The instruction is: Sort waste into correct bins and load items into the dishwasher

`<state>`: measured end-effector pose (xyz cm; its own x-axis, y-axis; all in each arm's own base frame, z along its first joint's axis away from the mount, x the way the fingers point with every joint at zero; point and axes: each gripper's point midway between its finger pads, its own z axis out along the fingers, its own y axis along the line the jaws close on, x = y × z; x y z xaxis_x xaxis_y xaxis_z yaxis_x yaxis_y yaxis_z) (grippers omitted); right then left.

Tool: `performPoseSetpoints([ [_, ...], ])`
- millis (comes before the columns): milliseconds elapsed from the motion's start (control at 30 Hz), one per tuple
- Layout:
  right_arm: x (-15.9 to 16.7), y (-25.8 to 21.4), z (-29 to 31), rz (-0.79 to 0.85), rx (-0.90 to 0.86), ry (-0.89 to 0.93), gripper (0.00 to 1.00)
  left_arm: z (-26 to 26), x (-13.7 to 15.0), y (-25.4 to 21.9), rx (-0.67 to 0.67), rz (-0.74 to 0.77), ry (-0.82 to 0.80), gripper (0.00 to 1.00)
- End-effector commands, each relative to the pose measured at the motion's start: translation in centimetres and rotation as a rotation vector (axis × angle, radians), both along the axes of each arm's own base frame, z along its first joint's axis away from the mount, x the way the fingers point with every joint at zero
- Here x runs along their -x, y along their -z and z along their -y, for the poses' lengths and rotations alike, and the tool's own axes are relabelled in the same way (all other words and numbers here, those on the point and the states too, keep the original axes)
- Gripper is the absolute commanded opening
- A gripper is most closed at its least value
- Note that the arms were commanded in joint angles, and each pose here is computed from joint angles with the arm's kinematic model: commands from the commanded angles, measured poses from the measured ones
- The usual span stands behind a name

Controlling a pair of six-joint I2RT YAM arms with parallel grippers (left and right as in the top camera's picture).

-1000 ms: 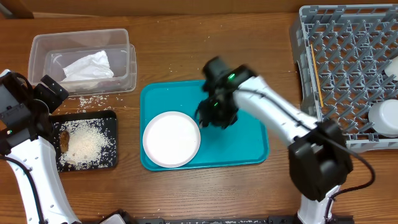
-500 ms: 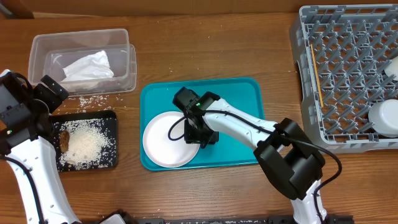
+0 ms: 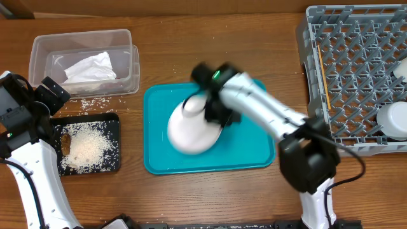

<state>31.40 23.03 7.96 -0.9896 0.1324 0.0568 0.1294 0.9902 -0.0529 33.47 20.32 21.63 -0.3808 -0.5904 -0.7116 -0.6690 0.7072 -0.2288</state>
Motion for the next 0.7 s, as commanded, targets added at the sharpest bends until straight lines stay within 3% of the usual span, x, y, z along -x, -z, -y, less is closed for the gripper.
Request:
performPoseSetpoints([
  [0, -8.7, -8.9, 9.1, 0.263, 0.111, 0.081, 0.04, 0.0, 0.1, -1.0, -0.013, 0.024, -0.011, 1.0],
  [167, -14.4, -17.6, 21.4, 0.51, 0.151, 0.242, 0.04, 0.0, 0.1, -1.0, -0.013, 0.024, -0.011, 1.0],
  [267, -15.6, -20.3, 29.9, 0.619, 0.229, 0.427, 0.04, 0.0, 0.1, -1.0, -0.013, 0.024, -0.011, 1.0],
  [400, -15.3, -20.0, 39.0, 0.651, 0.308, 0.57, 0.04, 0.0, 0.1, -1.0, -0.013, 0.024, -0.011, 1.0],
  [667, -17.4, -17.5, 43.2, 0.681, 0.412, 0.495, 0.04, 0.0, 0.1, -1.0, -0.013, 0.024, -0.011, 1.0],
])
